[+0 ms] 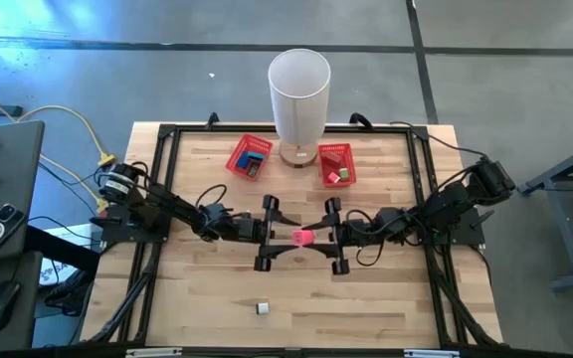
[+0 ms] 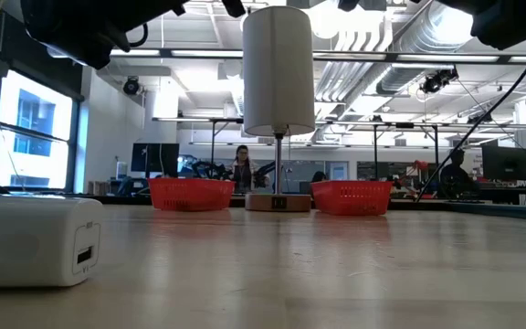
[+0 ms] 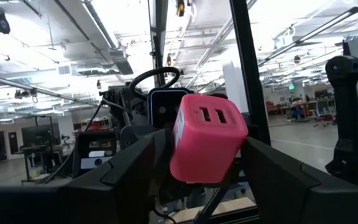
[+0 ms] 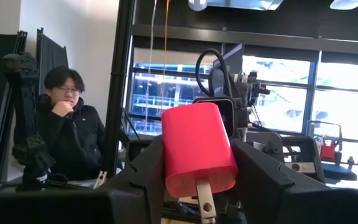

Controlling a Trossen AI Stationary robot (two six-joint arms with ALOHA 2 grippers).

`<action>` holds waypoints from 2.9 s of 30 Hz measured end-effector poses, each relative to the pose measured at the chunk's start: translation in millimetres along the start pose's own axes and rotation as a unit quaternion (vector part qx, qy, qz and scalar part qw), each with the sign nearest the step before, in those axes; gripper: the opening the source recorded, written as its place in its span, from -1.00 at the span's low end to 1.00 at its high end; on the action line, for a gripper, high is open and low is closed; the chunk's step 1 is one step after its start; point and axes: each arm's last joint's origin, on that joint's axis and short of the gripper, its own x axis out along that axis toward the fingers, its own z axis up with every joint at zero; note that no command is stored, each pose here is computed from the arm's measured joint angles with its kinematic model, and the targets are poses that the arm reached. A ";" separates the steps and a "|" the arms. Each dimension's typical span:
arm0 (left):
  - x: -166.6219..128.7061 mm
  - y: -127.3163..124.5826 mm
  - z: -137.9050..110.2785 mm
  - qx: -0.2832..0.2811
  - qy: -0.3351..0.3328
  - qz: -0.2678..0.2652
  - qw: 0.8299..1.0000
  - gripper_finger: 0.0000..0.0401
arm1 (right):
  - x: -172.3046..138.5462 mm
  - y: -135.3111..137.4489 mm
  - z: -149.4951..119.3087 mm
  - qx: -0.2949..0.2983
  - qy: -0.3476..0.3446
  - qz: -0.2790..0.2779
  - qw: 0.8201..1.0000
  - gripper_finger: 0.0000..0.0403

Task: Sort adapters and digital timers
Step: Put the pink charger adapter into the right red bin

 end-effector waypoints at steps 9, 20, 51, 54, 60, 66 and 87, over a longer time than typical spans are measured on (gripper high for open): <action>0.0 -0.6 -0.1 0.002 -0.001 -0.012 1.000 0.01 | 0.0 0.2 -1.4 -0.001 0.007 0.001 1.000 -0.29; 0.0 -0.8 0.4 -0.011 -0.004 -0.017 1.000 -0.40 | 0.0 0.1 -3.0 0.006 0.016 0.006 1.000 -0.30; -0.1 -1.6 0.4 -0.050 -0.002 -0.021 0.999 -0.50 | 0.8 -4.7 -5.7 0.020 0.023 0.021 0.999 -0.30; -0.2 -2.5 0.1 -0.042 0.000 -0.023 0.999 -0.50 | 0.8 -4.6 -6.1 0.019 0.024 0.022 0.999 -0.30; -0.1 -2.0 -0.9 -0.035 0.004 -0.028 0.999 -0.49 | 0.7 -4.6 -6.5 0.019 0.026 0.022 0.999 -0.30; -0.3 -3.5 -2.1 -0.016 0.010 -0.032 0.999 -0.31 | 0.7 -4.5 -6.9 0.018 0.028 0.022 0.999 -0.30; -0.2 -2.4 -2.8 -0.012 0.016 -0.014 1.000 0.14 | 0.8 -6.2 -6.6 0.008 0.028 0.001 1.000 -0.31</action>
